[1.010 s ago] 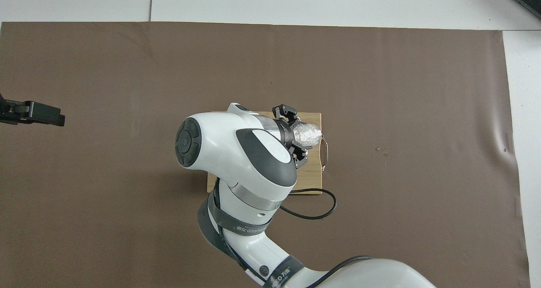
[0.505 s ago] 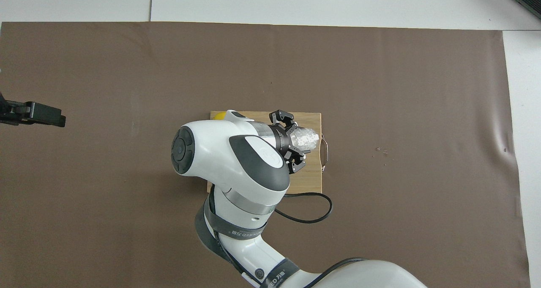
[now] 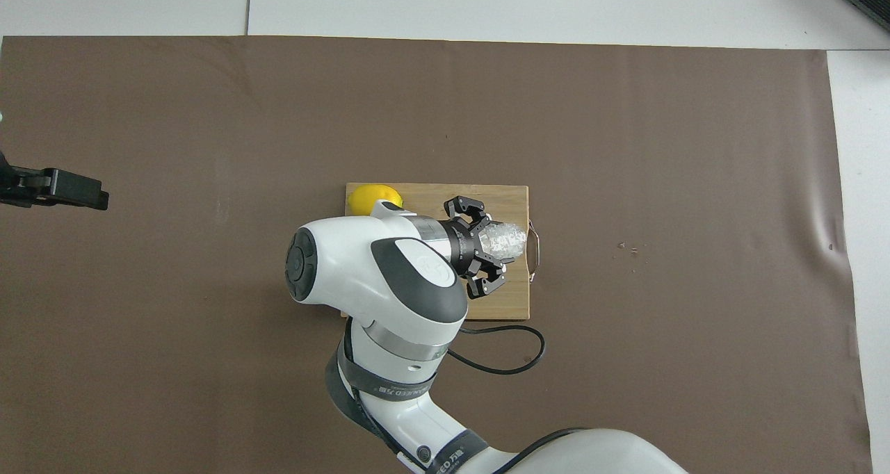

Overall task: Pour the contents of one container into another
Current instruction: 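Tilt the white cup with the right gripper over the metal cup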

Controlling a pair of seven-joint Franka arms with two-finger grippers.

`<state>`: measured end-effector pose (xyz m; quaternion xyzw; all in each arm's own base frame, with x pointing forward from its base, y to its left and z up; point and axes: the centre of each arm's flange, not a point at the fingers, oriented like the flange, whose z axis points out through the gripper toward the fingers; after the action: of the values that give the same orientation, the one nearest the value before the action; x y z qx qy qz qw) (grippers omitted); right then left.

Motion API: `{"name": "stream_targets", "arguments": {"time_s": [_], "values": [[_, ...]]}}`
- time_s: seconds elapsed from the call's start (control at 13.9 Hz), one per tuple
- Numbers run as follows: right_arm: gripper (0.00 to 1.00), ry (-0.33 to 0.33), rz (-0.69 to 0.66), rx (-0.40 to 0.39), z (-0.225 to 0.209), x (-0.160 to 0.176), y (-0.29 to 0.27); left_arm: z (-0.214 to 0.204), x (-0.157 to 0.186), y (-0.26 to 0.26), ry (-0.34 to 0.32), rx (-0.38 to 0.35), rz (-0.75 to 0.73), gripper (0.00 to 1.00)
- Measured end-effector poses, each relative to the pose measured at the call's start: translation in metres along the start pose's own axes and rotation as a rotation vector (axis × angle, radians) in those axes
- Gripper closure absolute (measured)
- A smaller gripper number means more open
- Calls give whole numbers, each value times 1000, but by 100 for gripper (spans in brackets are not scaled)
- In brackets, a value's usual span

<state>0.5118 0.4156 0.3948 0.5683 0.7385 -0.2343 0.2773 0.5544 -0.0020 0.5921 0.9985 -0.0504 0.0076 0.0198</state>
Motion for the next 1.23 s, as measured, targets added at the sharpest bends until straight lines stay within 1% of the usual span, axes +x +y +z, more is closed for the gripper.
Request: {"name": "stream_targets", "arguments": {"time_s": [0.29, 0.65, 0.94, 1.23], "values": [[47, -27, 29, -30, -8, 10, -7, 3, 0, 0, -5, -1, -1, 0], [47, -47, 94, -40, -7, 11, -7, 5, 0, 0, -9, -1, -1, 0], [47, -74, 129, -64, -9, 17, -13, 7, -1, 0, -13, -1, -1, 0], [47, -119, 160, -84, -3, 21, -22, 7, 0, 0, -14, -1, -1, 0]]}}
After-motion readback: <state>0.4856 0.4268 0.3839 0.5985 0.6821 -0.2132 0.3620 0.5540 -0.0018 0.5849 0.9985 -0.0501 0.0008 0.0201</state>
